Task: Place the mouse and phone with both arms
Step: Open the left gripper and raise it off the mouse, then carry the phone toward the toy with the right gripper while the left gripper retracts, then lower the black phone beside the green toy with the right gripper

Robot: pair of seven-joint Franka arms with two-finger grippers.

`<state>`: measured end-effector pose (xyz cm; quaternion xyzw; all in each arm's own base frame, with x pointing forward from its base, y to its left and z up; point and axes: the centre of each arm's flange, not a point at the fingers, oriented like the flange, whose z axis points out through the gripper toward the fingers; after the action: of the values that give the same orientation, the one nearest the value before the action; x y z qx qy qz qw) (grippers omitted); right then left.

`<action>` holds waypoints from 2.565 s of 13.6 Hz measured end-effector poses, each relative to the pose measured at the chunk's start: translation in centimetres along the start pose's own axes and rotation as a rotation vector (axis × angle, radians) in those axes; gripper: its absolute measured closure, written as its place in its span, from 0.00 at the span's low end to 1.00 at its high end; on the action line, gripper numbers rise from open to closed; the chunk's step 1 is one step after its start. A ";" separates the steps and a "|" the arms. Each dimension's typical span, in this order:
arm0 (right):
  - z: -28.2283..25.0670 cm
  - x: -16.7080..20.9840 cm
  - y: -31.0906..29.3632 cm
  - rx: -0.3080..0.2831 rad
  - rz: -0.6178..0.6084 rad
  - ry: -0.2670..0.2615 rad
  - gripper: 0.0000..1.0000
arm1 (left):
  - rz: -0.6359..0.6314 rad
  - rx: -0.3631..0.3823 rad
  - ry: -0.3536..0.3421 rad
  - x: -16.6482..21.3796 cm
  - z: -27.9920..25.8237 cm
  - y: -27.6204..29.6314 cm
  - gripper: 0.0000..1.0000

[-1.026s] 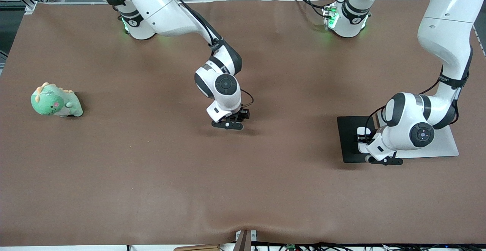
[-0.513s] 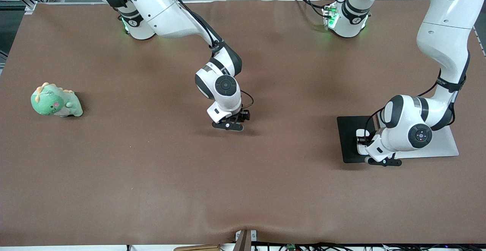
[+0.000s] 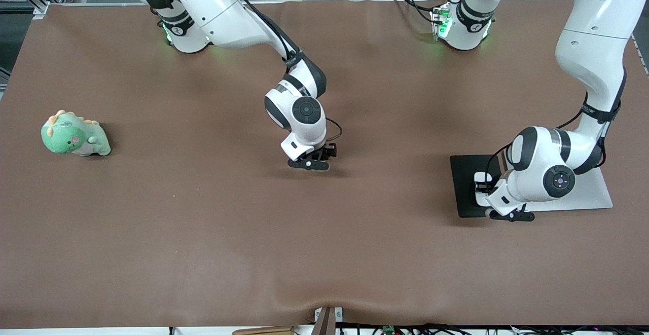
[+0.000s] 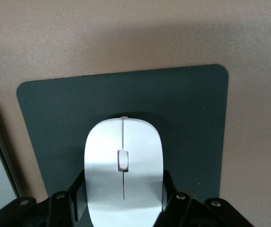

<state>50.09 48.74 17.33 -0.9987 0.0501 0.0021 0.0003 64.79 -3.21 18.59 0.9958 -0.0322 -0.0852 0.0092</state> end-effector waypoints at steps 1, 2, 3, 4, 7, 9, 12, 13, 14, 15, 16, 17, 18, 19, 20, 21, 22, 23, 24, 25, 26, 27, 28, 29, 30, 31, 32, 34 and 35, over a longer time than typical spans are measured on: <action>0.0 -0.2 -0.1 -0.004 -0.005 0.000 0.20 | -0.006 0.000 0.001 0.0 -0.1 0.0 0.27; 0.0 -0.2 -0.1 -0.005 -0.007 0.001 0.20 | -0.010 0.000 0.007 0.1 -0.3 0.0 0.17; 0.0 -0.1 -0.1 -0.005 -0.006 0.002 0.20 | -0.010 0.001 0.018 0.3 -1.0 0.1 0.08; -0.1 0.0 0.0 -0.006 -0.005 0.002 0.20 | -0.009 0.003 0.037 0.5 -2.2 0.2 0.00; -2.3 2.2 1.9 -0.051 0.026 -0.011 0.20 | -0.010 0.031 0.065 0.5 -8.9 0.3 0.00; -7.0 5.5 4.9 -0.058 0.056 -0.011 0.20 | -0.020 0.054 0.077 0.1 -15.2 0.2 0.00; -14.0 10.0 11.1 -0.063 0.091 -0.014 0.20 | -0.050 0.085 0.151 -1.3 -25.5 -0.6 0.00; -15.1 10.9 13.0 -0.073 0.087 -0.027 0.20 | -0.061 0.095 0.166 -2.3 -28.2 -0.9 0.00; -15.7 11.8 15.0 -0.080 0.085 -0.039 0.20 | -0.072 0.106 0.175 -3.6 -30.6 -1.1 0.00; -15.9 12.7 17.1 -0.083 0.091 -0.046 0.20 | -0.080 0.112 0.180 -4.9 -32.6 -1.1 0.00; -15.8 13.6 19.5 -0.086 0.106 -0.055 0.20 | -0.088 0.117 0.186 -6.4 -34.8 -0.9 0.00; -15.8 14.5 22.1 -0.089 0.116 -0.064 0.20 | -0.093 0.125 0.191 -8.0 -36.9 -0.6 0.00; -15.8 15.3 24.7 -0.090 0.110 -0.074 0.20 | -0.098 0.135 0.190 -9.8 -38.8 -0.2 0.00; -15.9 16.0 27.2 -0.089 0.099 -0.082 0.20 | -0.103 0.145 0.185 -11.6 -40.5 0.1 0.00; -16.1 16.5 29.6 -0.088 0.096 -0.090 0.20 | -0.107 0.151 0.184 -13.4 -42.1 0.5 0.00; -16.3 16.8 31.8 -0.087 0.095 -0.095 0.20 | -0.108 0.151 0.191 -14.9 -43.5 1.0 0.00; -16.6 16.8 33.9 -0.085 0.085 -0.103 0.20 | -0.110 0.151 0.202 -16.2 -44.7 1.4 0.00; -16.6 16.6 36.0 -0.085 0.071 -0.116 0.20 | -0.111 0.154 0.209 -17.2 -45.6 1.6 0.00; -16.4 16.4 38.2 -0.084 0.061 -0.131 0.20 | -0.113 0.156 0.212 -17.9 -46.2 1.8 0.00; -16.1 16.2 40.6 -0.082 0.052 -0.144 0.20 | -0.114 0.153 0.214 -18.4 -46.5 1.9 0.00; -15.8 16.1 43.0 -0.078 0.043 -0.159 0.20 | -0.113 0.144 0.212 -18.7 -46.6 2.1 0.00; -15.4 16.0 45.7 -0.072 0.037 -0.172 0.20 | -0.112 0.136 0.209 -18.8 -46.7 2.2 0.00; -14.8 15.8 48.2 -0.065 0.030 -0.182 0.20 | -0.108 0.133 0.206 -18.9 -46.6 2.4 0.00; -13.9 15.6 50.5 -0.057 0.024 -0.181 0.20 | -0.102 0.132 0.201 -18.9 -46.5 2.8 0.00; -12.7 15.2 52.4 -0.048 0.016 -0.173 0.20 | -0.094 0.133 0.195 -18.9 -46.3 3.2 0.00; -11.4 14.6 54.2 -0.040 0.008 -0.159 0.20 | -0.086 0.134 0.190 -19.0 -46.2 3.7 0.00; -10.2 14.0 55.7 -0.034 -0.001 -0.142 0.20 | -0.078 0.135 0.184 -19.1 -46.0 4.2 0.00; -8.4 13.2 58.4 -0.025 -0.016 -0.111 0.20 | -0.068 0.124 0.176 -19.1 -45.7 4.8 0.00; -7.7 13.0 59.5 -0.022 -0.018 -0.104 0.20 | -0.066 0.107 0.173 -19.1 -45.6 4.9 0.00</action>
<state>57.05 -11.81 24.99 -0.9976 0.0412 0.0545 -0.0082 53.42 -6.29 66.85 0.9990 -0.0029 0.0025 -0.0441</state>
